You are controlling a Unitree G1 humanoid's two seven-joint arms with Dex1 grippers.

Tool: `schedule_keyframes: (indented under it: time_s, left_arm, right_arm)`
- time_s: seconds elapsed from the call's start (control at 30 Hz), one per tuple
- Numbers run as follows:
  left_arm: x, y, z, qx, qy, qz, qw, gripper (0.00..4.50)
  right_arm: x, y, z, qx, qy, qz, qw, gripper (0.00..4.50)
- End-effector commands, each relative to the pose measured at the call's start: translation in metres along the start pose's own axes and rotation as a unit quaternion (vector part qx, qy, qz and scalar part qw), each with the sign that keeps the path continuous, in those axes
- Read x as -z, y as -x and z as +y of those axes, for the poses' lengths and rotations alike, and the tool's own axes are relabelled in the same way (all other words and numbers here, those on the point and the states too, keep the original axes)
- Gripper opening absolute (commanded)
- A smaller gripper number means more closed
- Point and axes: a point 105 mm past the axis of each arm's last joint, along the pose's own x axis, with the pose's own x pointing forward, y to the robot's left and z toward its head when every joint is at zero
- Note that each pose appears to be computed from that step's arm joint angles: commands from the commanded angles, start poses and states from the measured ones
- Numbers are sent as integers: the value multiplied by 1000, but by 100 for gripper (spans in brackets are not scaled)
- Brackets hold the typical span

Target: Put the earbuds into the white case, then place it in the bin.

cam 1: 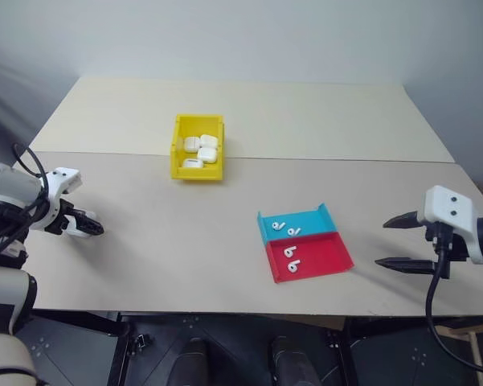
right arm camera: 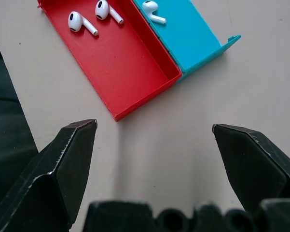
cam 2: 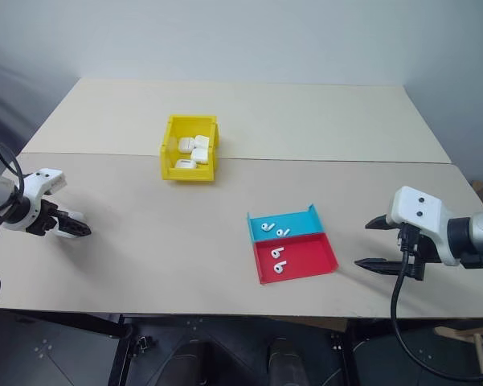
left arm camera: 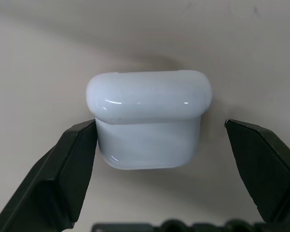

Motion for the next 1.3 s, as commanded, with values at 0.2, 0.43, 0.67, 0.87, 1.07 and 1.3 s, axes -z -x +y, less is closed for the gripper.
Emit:
schedule_keyframes:
  time_s: [0.2,0.43,0.67,0.87,1.07,1.3]
  left_arm:
    - [-1,9,5,-11,5,-7,1000,278]
    - [-41,38,-17,10,-39,-108,993,278]
    - [-82,94,-117,122,-207,-329,913,278]
    - [-64,106,-195,224,-306,-512,770,278]
    - [-31,93,-227,307,-315,-632,638,278]
    - [-7,64,-232,334,-347,-604,635,278]
  right_arm:
    - [-5,7,-6,24,10,6,1000,450]
    - [-8,10,-10,35,28,-4,999,450]
    - [-27,15,-9,27,98,-20,995,450]
    - [-51,7,3,-40,158,12,987,450]
    - [-69,-18,33,-128,276,9,953,450]
    - [-79,-52,47,-190,367,17,911,366]
